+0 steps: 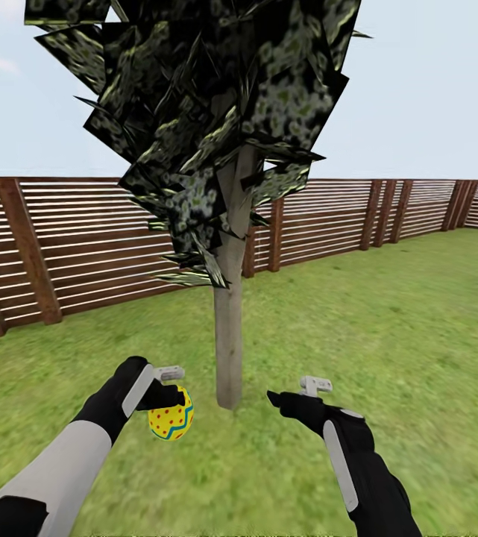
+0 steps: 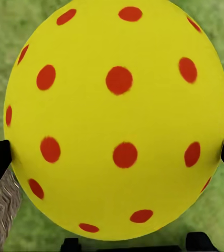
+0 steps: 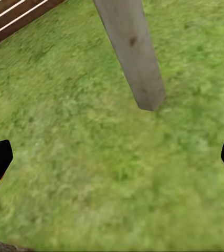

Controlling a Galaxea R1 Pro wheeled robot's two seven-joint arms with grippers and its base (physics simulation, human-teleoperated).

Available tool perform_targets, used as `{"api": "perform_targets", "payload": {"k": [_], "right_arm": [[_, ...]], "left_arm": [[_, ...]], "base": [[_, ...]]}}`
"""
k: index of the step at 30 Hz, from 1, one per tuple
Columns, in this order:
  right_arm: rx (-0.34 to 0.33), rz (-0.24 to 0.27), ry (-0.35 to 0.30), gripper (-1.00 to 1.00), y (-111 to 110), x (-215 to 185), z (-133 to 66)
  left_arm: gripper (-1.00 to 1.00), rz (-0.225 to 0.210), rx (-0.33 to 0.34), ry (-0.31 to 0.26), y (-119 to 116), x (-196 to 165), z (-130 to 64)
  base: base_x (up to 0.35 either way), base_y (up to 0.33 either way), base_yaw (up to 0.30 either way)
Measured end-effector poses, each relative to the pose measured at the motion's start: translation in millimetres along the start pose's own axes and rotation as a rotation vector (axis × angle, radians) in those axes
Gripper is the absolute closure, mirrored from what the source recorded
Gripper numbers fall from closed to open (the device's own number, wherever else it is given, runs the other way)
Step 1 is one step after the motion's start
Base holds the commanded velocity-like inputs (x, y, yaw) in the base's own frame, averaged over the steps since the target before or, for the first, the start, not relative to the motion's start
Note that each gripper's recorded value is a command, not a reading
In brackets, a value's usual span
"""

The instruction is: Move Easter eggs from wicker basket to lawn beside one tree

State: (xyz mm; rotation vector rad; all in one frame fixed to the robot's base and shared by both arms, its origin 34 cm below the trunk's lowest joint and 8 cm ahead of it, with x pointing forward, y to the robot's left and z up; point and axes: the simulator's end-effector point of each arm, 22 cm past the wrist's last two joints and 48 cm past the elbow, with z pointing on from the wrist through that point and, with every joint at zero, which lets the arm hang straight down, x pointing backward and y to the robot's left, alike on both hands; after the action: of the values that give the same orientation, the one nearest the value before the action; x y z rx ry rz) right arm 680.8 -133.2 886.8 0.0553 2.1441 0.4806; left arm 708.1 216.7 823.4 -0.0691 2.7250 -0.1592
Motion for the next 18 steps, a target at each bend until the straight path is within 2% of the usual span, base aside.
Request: {"api": "perform_targets", "payload": {"k": [18], "right_arm": [[0.005, 0.009, 0.028, -1.00, 4.5, -7.3, -5.8]], "left_arm": [[1.00, -0.002, -0.004, 0.030, -0.2, -1.0, -9.7]], "base": [[0.000, 0.000, 0.000]]}}
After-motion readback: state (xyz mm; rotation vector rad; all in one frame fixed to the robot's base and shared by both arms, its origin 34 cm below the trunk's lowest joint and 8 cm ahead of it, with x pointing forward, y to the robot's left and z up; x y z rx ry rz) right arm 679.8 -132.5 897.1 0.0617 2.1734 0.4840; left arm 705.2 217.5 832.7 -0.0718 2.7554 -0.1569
